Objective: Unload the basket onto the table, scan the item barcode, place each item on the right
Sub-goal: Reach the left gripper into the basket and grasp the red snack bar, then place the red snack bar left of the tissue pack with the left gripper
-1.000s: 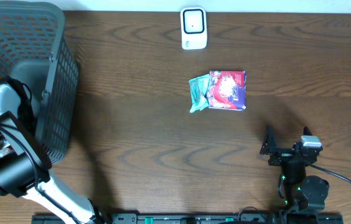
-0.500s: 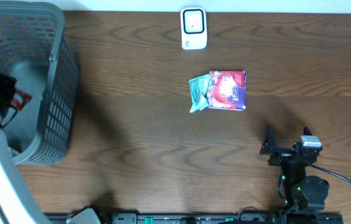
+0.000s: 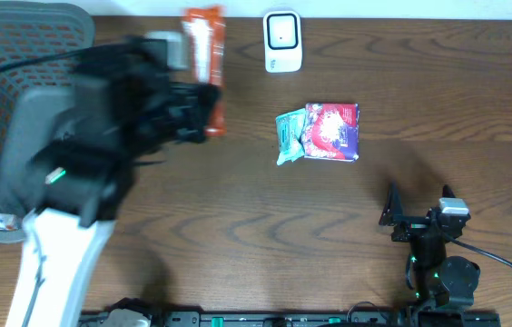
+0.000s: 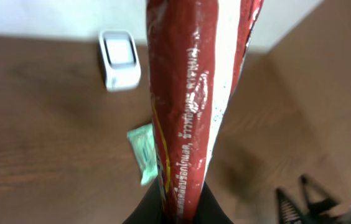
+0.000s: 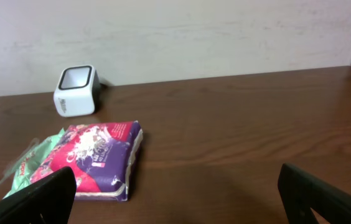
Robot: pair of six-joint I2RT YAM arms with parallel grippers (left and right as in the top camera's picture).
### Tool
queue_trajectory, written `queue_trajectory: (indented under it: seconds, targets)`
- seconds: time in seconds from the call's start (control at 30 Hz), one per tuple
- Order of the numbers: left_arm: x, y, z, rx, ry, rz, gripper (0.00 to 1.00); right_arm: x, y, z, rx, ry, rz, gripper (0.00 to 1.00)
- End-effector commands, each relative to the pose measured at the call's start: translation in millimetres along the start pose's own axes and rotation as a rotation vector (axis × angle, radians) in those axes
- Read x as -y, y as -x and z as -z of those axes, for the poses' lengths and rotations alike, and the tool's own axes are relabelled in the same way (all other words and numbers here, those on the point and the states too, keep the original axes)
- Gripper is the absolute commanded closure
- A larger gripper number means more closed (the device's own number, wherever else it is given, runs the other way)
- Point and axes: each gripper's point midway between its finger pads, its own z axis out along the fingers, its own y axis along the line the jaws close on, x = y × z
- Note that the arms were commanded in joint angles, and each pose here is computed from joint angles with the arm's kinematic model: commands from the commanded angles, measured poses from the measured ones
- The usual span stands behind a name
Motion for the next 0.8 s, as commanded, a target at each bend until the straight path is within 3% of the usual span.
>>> queue_trajectory:
  seconds: [0.0,0.17,0.33,0.57,0.63,0.67,0.77]
  targets:
    - [-22.8,-20.0,-56.0,-0.101,0.16,-0.067,0.92,2.0,-0.3,0.2,0.001,-0.011,0.009,0.01]
    - [-61.6,-57.2,-129.1,-0.252,0.311,-0.078,0.93,2.0,-0.3,0.2,0.001,-0.011,0.009,0.01]
    - [-92.9,-100.4,-182.3,-0.376,0.379,0.051,0.93,2.0,-0.3,0.2,0.001,-0.011,0.009,0.01]
    - [-106.2,-147.0,-227.3,-0.496,0.358,0.141,0.91,2.0,-0.2,0.2,0.001,-0.011,0.009,0.01]
    - [-107.6,-149.4,-228.7,-0.5,0.363,0.153,0.75,2.0,-0.2,0.2,0.001,-0.011,0.009,0.01]
    - [-107.6,-149.4,-228.7,-0.5,0.363,0.153,0.61,2.0,-0.2,0.2,0.001,-0.011,0.009,0.01]
    - [-106.3,-147.9,-226.2,-0.499,0.362,0.152,0.5,2.0,-0.3,0.2,0.001,-0.011,0.009,0.01]
